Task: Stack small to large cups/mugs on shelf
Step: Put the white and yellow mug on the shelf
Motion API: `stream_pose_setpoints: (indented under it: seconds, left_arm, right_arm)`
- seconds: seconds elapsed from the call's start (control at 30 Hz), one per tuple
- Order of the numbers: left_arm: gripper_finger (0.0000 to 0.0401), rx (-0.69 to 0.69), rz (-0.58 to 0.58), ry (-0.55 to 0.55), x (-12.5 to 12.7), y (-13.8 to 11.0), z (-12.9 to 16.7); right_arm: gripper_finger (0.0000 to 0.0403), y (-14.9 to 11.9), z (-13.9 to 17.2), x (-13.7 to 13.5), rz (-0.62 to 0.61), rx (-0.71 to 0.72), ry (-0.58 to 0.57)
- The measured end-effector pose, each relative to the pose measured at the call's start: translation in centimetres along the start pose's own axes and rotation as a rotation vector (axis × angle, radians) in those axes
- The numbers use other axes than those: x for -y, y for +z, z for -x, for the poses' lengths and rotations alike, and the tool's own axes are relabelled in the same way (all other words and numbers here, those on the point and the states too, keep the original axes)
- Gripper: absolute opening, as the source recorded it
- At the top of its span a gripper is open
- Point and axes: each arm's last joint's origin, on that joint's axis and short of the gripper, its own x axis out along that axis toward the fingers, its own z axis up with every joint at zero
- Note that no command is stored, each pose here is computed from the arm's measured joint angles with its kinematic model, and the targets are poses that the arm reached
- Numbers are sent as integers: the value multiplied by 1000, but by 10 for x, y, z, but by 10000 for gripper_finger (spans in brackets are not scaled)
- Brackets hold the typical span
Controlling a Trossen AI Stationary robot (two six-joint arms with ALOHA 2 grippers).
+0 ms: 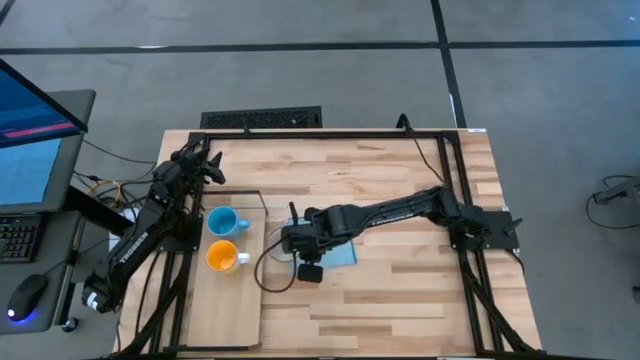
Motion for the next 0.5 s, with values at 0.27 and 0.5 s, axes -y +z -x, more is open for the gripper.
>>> stream_pose_setpoints:
  seconds: [0.27, 0.5]
  left_arm:
    - [217, 0, 0, 0, 0, 0, 0]
    - [217, 0, 0, 0, 0, 0, 0]
  right_arm:
    - [67, 7, 0, -23, 43, 14, 20]
    - [67, 1, 3, -43, 83, 18, 38]
